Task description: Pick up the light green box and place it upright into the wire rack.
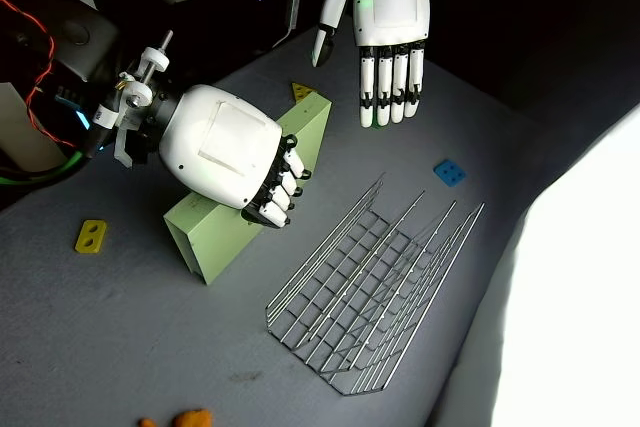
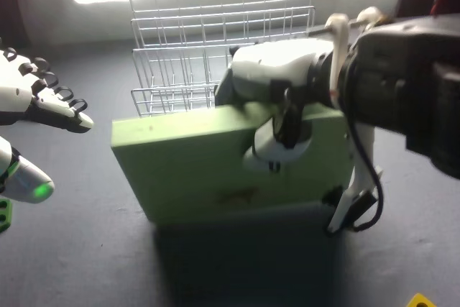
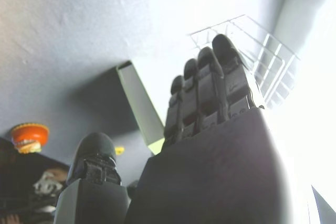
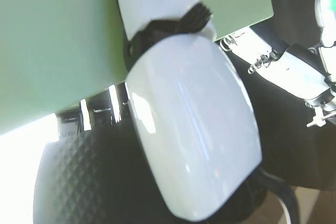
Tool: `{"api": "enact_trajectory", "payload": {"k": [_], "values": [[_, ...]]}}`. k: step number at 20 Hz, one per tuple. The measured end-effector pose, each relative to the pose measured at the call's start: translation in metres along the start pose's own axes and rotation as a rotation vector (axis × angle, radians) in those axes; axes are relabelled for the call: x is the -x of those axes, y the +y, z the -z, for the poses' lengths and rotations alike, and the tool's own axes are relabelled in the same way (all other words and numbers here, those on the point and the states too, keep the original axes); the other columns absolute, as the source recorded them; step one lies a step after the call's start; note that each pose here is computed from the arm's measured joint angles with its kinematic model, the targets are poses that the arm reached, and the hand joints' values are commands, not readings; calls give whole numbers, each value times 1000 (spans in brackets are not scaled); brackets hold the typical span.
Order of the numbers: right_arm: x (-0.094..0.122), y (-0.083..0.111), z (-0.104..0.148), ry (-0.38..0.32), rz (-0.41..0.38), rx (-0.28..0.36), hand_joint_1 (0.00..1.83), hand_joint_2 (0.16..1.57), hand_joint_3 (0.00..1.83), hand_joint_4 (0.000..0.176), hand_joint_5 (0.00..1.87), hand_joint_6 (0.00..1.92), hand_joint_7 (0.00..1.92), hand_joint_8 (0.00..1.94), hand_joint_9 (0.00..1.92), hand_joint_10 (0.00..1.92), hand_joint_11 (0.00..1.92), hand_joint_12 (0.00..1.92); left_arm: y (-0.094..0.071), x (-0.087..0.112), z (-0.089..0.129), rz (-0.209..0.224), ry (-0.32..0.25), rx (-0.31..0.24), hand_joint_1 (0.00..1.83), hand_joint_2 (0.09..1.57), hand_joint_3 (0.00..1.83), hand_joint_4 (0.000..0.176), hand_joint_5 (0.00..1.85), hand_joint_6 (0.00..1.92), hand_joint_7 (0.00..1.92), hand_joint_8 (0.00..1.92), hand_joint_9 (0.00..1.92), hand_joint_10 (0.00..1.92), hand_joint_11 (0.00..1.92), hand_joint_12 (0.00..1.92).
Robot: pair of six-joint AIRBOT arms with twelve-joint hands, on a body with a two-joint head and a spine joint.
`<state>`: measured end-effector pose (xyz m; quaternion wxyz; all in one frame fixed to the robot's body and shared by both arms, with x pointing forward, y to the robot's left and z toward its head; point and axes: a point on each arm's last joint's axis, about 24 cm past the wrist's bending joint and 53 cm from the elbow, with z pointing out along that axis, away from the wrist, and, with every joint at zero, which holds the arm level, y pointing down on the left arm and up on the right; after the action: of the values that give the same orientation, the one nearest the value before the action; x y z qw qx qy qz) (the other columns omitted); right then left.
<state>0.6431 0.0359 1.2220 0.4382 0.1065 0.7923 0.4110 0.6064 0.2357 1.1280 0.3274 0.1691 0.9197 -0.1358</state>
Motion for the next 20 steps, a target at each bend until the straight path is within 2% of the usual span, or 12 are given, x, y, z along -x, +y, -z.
{"api": "enact_trajectory", "payload": {"k": [1,4,7,9,11,12,13,16,20], "values": [[10,11,7,-31,32,29,1247,1132,0,0,930,920,984,1212,850,1385,638,1673,0,0,0,0,0,0,114,1196,1,9,101,1,168,0,169,2,0,531],[25,34,19,-71,62,88,1246,1132,0,0,929,922,985,1210,850,1382,637,1672,-1,0,0,-1,0,-2,114,1196,1,9,100,1,167,0,168,2,0,529],[39,51,25,-96,46,127,1246,1132,0,0,929,922,985,1210,850,1381,637,1672,-1,0,0,-2,0,-1,115,1196,1,9,100,1,167,0,168,2,0,528],[54,59,30,-136,83,156,1238,1138,0,0,904,976,980,1198,855,1351,641,1660,-1,0,0,-2,1,-1,104,1192,0,2,133,9,179,3,172,3,0,577],[66,65,34,-167,107,176,1238,1138,0,0,903,978,982,1195,858,1347,643,1657,-2,0,0,-2,0,-3,109,1190,0,1,138,10,183,4,174,4,0,588],[71,67,34,-176,112,183,1340,1154,1,0,869,963,921,1175,824,1443,639,1658,-2,0,0,-2,0,-3,124,1188,0,5,150,10,200,6,183,5,0,608],[75,69,34,-183,114,190,1360,1157,1,0,862,960,908,1171,816,1463,638,1658,-2,0,0,-2,0,-3,127,1188,0,6,153,10,203,6,185,6,0,612],[97,79,36,-222,143,229,1365,1158,1,0,860,961,904,1172,814,1468,638,1659,-1,0,0,-2,0,-2,129,1187,0,6,154,9,204,6,186,6,0,613],[116,84,36,-268,131,267,1365,1159,1,0,859,963,903,1174,814,1470,637,1660,-1,0,0,-2,0,-2,129,1187,0,6,154,9,205,5,186,5,0,614]]}}
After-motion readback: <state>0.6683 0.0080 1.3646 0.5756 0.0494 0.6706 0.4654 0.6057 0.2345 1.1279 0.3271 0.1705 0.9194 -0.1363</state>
